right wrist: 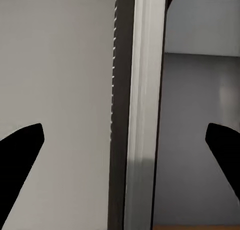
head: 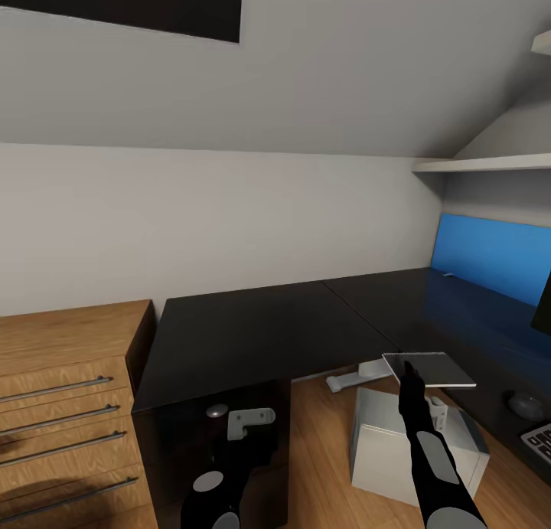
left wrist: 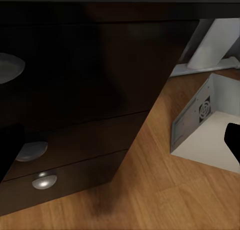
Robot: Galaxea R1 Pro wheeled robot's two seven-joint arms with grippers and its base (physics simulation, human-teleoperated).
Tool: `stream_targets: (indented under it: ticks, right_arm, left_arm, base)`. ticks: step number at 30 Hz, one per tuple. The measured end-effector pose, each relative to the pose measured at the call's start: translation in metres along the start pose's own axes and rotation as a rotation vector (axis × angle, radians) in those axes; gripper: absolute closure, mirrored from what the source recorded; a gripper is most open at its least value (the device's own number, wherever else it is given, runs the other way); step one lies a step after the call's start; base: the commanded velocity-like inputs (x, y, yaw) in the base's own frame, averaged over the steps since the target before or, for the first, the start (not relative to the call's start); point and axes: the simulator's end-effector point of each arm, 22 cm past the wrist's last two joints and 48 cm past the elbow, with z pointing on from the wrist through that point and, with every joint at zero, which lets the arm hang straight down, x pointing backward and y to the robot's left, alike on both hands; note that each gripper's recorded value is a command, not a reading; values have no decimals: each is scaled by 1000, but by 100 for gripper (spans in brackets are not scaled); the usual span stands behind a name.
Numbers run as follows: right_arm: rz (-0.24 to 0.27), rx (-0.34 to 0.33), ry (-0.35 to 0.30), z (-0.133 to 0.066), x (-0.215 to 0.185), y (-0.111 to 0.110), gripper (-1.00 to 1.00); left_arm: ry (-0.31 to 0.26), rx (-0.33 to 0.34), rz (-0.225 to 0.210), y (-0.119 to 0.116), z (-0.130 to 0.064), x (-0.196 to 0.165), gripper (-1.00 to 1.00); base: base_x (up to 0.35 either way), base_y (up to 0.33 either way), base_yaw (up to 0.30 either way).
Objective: In the bedroom, organize the workspace by keeping the computer under the desk, ensuring the monitor is on the desk, placing the keyboard on the desk next to the monitor, placing the mouse on the desk next to the keyboard, moving the folder from the swivel chair onto the desk next to the mouse, stacking the notebook on top of the folder with the pen on top of the notebook, and positioning the swivel chair next to the desk.
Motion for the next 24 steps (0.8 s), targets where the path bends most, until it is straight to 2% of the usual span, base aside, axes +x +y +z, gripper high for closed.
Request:
stream_targets:
  ticks: [9,24]
  right_arm:
    - [-2,2,0,0,0,-1,100]
    - [1,-9,5,3,3,33,100]
  left_arm:
    - [3,1,-1,0,0,1,-100]
    - [3,2,-2,-6,-11,-28,-100]
  base:
    - [0,0,0]
    - [0,0,0]
